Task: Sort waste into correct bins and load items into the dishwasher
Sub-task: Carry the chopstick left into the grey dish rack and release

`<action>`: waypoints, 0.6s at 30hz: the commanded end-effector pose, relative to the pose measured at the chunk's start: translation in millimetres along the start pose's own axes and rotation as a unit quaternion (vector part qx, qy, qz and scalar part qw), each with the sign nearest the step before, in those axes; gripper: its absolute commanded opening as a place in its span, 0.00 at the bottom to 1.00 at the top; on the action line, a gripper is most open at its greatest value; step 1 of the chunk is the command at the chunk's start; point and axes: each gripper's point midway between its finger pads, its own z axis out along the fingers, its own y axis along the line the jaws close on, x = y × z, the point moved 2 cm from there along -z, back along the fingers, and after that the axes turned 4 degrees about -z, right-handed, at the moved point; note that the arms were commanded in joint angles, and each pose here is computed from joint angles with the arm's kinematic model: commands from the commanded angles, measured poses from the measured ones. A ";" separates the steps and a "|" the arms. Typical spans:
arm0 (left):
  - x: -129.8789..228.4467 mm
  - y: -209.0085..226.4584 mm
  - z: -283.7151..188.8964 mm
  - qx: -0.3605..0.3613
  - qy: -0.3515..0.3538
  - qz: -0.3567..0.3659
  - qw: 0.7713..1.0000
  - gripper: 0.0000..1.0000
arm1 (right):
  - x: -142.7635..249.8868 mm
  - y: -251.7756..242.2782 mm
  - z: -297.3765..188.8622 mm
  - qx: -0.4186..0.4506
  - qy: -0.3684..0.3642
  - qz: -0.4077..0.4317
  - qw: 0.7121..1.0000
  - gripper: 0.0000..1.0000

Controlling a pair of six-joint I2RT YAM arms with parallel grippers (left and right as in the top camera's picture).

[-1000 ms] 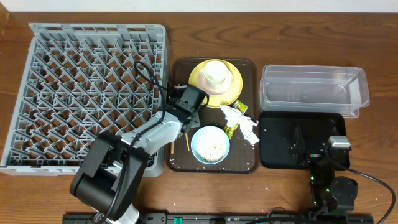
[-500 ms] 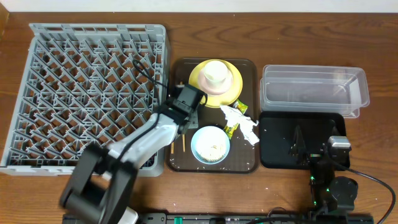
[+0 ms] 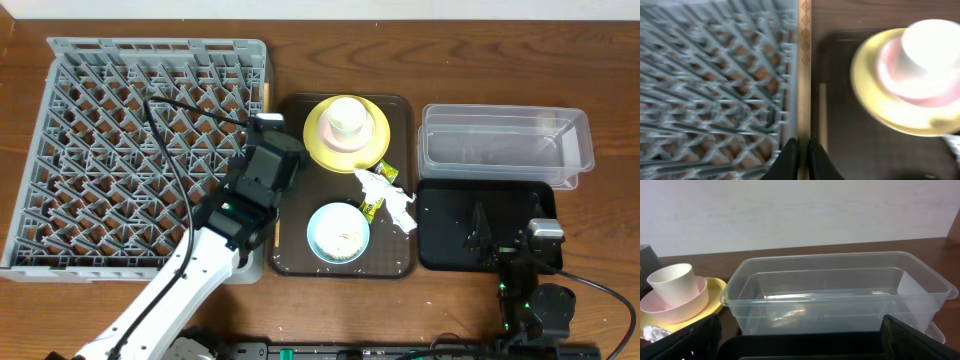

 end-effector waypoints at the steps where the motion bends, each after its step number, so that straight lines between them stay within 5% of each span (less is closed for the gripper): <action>1: -8.1 27.9 -3.7 -0.091 -0.026 0.039 0.995 0.08 | 0.5 1.4 -0.2 -0.002 0.000 0.004 1.000 0.99; 10: 5.5 51.1 13.1 -0.141 0.015 0.058 0.988 0.08 | 0.5 1.4 -0.2 -0.002 0.000 0.004 1.000 0.99; 18: 29.2 45.6 38.3 -0.116 0.075 0.065 0.988 0.08 | 0.5 1.4 -0.2 -0.002 0.000 0.004 1.000 0.99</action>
